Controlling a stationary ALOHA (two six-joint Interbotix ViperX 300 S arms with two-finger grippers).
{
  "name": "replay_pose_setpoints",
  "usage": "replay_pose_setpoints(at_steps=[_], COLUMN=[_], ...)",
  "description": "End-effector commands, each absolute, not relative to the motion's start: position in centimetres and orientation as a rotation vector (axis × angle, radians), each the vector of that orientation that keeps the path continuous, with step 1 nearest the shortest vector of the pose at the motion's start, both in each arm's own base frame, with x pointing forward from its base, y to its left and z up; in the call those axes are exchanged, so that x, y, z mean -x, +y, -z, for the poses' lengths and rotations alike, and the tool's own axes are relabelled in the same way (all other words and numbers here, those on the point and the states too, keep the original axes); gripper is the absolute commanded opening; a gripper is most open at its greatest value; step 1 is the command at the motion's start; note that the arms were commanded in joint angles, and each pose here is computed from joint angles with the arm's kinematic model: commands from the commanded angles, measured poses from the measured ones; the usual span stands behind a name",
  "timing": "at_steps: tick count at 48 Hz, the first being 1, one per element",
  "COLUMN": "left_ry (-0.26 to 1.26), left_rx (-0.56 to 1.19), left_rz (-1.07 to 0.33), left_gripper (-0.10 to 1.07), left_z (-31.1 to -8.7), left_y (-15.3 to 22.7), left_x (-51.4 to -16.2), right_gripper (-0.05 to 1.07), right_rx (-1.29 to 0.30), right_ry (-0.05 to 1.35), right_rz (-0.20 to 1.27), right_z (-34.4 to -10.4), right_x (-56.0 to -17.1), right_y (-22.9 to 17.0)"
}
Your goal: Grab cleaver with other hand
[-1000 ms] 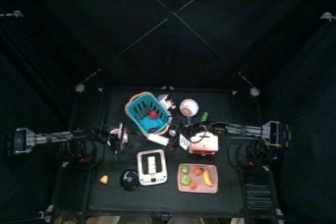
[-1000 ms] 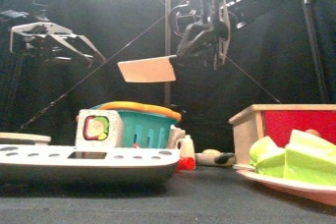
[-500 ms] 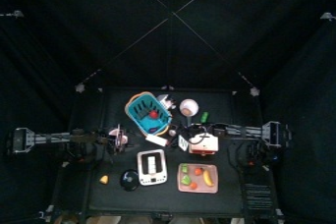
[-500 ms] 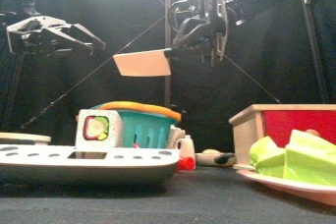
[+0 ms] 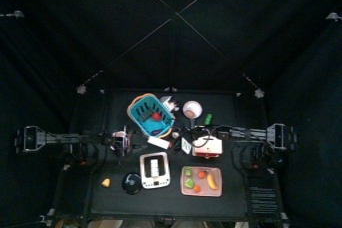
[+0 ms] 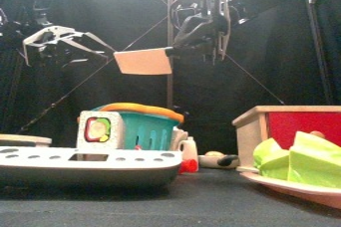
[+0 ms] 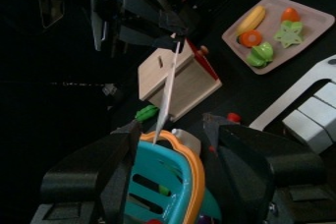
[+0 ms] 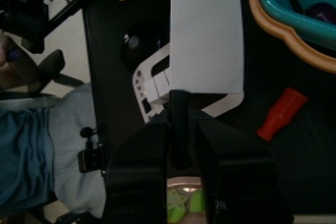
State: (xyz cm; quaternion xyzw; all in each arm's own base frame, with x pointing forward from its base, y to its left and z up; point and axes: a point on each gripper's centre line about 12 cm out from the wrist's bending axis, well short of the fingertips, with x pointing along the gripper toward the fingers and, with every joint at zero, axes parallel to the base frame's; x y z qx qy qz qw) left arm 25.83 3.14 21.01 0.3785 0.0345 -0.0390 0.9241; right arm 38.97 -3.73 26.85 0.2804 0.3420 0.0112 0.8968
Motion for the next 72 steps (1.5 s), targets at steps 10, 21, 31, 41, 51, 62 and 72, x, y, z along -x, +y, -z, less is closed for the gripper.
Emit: replay_pose_setpoints(at_steps=[10, 21, 31, 41, 51, 62, 72], left_ry=[0.024, 0.030, 0.032, 0.034, 0.032, 0.034, 0.033], left_rx=[-0.804, -0.824, -0.843, -0.866, -0.867, -0.866, -0.866], left_rz=[0.075, 0.081, 0.083, 0.086, 0.090, 0.092, 0.090], left_gripper=[0.87, 0.72, 0.54, 0.44, 0.43, 0.43, 0.43], left_z=[-21.4, -21.0, -21.0, -20.8, -20.8, -20.8, -20.8], left_y=[3.5, 3.6, 3.6, 3.6, 3.4, 3.4, 3.4], left_x=[-27.6, -28.1, -28.2, -28.1, -28.1, -28.1, -28.1], right_gripper=[0.48, 0.48, 0.48, 0.49, 0.51, 0.57, 0.84], right_rx=[-0.561, -0.562, -0.563, -0.558, -0.550, -0.556, -0.554], right_ry=[0.654, 0.657, 0.660, 0.656, 0.629, 0.613, 0.607], right_rz=[-0.044, -0.049, -0.048, -0.044, -0.022, -0.012, -0.008], right_z=[-29.1, -29.0, -28.9, -28.9, -29.1, -29.2, -29.3], right_x=[-38.7, -38.7, -38.7, -38.7, -38.7, -38.7, -38.7], right_y=[-3.3, -3.1, -3.1, -3.1, -3.5, -3.5, -3.6])
